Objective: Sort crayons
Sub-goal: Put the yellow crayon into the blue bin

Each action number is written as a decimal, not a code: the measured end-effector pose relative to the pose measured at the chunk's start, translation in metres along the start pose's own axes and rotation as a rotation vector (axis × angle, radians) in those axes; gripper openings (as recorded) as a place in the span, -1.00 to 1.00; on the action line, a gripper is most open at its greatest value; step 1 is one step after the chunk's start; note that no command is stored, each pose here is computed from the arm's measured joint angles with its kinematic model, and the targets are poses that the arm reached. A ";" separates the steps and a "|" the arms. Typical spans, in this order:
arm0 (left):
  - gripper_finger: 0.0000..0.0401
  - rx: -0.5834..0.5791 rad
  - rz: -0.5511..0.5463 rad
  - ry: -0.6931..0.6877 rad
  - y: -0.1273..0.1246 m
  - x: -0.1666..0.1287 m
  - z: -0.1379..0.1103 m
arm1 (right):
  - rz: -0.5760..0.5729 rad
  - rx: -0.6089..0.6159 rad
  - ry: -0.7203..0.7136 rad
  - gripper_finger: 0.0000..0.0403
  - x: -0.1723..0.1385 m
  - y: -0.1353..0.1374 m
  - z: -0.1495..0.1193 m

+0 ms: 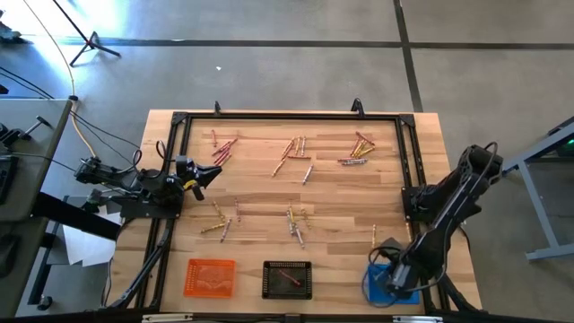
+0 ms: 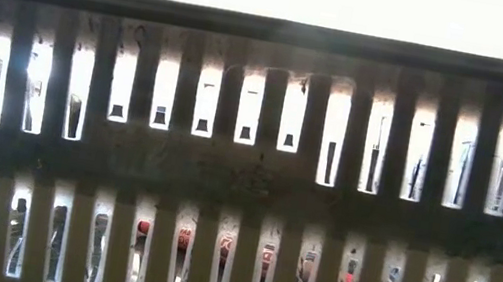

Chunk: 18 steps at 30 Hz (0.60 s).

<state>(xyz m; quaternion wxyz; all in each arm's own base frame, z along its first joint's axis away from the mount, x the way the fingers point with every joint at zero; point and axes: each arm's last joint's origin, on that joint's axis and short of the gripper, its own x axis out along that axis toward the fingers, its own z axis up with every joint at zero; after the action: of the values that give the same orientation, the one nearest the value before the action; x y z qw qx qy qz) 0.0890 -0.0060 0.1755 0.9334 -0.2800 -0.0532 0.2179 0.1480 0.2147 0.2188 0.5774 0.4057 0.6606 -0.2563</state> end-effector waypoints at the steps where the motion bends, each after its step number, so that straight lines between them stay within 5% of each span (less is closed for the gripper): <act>1: -0.78 0.000 0.000 0.000 0.000 0.000 0.000 | 0.026 0.013 -0.030 -0.48 -0.004 0.001 0.004; 8: -0.78 0.000 0.000 0.000 0.000 0.000 0.000 | -0.024 0.340 -0.237 -0.54 -0.007 -0.003 0.046; 18: -0.78 0.000 0.000 0.000 0.000 0.000 0.000 | -0.150 0.365 -0.264 -0.55 0.030 -0.027 0.098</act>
<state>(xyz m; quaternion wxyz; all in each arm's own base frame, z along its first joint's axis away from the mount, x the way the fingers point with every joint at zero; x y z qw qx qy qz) 0.0890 -0.0060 0.1755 0.9334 -0.2800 -0.0532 0.2179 0.1800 0.1285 0.1661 0.5550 0.4162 0.5505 -0.4645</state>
